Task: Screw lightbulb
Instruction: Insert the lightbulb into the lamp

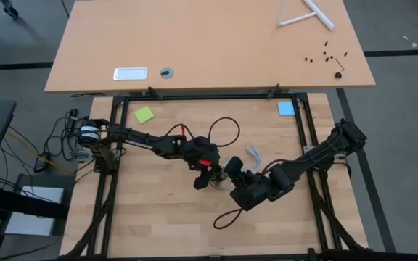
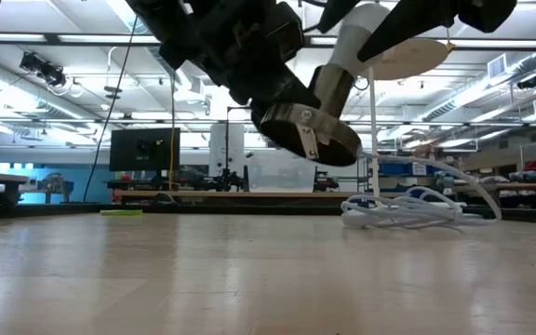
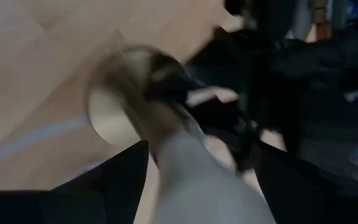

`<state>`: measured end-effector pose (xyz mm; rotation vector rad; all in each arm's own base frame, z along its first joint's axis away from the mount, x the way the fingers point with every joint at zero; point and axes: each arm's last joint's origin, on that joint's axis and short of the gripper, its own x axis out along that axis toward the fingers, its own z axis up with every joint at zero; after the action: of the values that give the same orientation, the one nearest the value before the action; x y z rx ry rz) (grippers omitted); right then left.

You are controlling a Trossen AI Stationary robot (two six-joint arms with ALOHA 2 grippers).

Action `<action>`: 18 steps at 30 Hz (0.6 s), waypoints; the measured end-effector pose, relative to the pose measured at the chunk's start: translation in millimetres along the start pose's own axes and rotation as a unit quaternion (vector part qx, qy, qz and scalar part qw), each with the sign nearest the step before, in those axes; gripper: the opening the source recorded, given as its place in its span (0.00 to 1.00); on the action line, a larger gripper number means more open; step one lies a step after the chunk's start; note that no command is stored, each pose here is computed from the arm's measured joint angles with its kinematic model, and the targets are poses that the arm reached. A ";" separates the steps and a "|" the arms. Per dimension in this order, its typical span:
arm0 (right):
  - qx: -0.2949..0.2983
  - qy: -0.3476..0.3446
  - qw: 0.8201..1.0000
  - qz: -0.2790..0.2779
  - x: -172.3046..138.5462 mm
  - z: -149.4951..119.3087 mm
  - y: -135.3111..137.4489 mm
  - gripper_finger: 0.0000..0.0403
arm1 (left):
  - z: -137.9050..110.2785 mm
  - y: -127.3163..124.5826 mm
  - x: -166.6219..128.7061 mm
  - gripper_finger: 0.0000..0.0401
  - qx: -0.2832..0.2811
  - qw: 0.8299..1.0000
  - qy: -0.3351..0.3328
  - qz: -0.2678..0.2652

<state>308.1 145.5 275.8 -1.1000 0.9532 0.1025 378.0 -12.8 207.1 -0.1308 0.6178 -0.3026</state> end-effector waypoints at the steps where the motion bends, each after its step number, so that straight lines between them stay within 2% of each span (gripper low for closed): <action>1: 0.010 -0.005 1.000 0.012 1.4 -0.7 -0.8 0.72 | 0.4 -0.3 -0.3 0.40 0.003 1.000 -0.001 0.007; 6: 0.087 -0.016 0.995 0.055 8.5 -4.9 -6.4 0.68 | -0.7 -0.3 -0.2 0.40 0.005 1.000 0.005 0.020; 9: 0.117 -0.011 0.991 0.060 11.2 -7.3 -8.8 0.64 | 0.1 -0.7 0.0 0.40 0.018 1.000 0.001 0.026; 18: 0.128 -0.009 0.990 0.055 12.6 -8.3 -10.9 0.59 | -1.5 -2.1 1.0 0.40 0.029 0.999 0.005 0.028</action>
<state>316.5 129.0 273.8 -0.8102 0.9808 0.0771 377.4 -15.2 205.8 -0.0565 0.6211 -0.2673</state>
